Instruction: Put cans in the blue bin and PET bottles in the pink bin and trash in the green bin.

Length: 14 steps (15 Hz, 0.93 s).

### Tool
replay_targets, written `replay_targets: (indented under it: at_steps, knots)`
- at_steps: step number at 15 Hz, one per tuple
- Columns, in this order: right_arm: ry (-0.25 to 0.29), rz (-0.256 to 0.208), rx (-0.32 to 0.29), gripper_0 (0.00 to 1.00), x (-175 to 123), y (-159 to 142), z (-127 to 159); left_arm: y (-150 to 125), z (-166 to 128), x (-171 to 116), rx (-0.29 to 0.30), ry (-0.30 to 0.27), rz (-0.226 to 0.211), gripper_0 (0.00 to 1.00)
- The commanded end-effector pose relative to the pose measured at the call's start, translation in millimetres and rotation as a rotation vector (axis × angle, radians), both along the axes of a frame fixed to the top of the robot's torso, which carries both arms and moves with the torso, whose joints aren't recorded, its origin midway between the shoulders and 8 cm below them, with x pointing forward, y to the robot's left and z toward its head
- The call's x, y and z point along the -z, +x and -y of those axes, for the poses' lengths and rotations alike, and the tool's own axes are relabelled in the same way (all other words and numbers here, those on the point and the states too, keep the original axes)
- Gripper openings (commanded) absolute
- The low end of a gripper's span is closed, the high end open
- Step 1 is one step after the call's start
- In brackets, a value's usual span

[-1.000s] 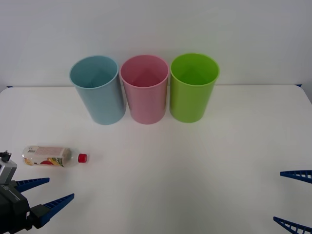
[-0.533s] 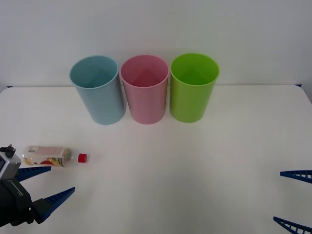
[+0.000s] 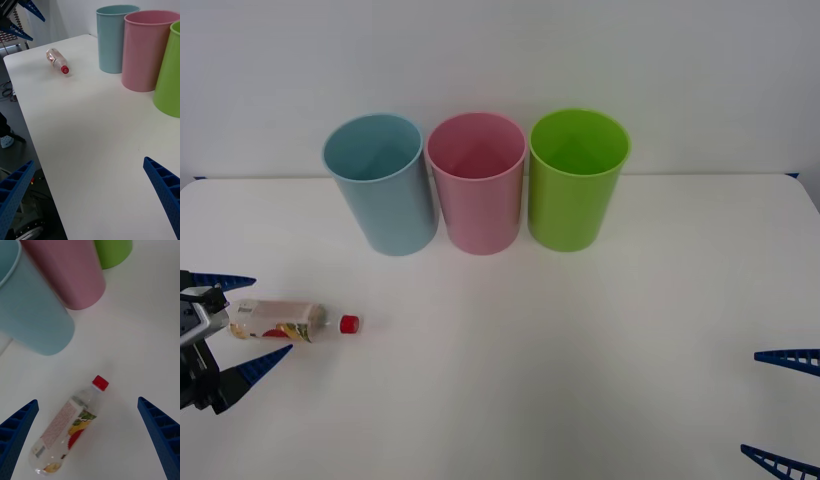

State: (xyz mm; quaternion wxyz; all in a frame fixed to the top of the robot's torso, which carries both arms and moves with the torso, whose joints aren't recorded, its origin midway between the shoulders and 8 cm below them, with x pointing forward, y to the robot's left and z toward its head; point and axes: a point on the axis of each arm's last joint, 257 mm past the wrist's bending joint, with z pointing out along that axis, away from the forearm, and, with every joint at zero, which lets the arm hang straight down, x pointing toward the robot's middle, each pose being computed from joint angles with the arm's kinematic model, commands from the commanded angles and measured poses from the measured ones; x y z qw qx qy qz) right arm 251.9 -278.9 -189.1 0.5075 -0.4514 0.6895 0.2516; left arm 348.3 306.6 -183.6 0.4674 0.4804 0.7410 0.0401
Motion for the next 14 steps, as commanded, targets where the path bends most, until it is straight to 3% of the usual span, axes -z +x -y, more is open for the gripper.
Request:
replay_targets:
  at_steps: [1, 6, 8, 9, 13, 14]
  knots:
    - [0.000, 0.000, 0.000, 1.00, 0.0, 0.0, 0.0, 14.0, -30.7, -1.5, 0.022, 0.135, 0.034, 0.89]
    - [0.000, 0.000, 0.000, 1.00, 0.0, 0.0, 0.0, 36.3, -68.9, 9.6, -0.021, 0.154, 0.022, 0.86]
    - [0.000, 0.000, 0.000, 1.00, 0.0, 0.0, 0.0, 41.8, -70.1, 10.8, -0.005, 0.157, -0.007, 0.87]
    - [0.000, 0.000, 0.000, 1.00, 0.0, 0.0, 0.0, 47.2, -70.8, 8.5, -0.004, 0.160, 0.005, 0.87]
    - [0.000, 0.000, 0.000, 1.00, 0.0, 0.0, 0.0, 64.4, -80.2, 10.8, 0.076, 0.289, 0.053, 0.87]
    - [0.000, 0.000, 0.000, 1.00, 0.0, 0.0, 0.0, 66.5, -83.8, 15.3, 0.089, 0.316, 0.044, 0.87]
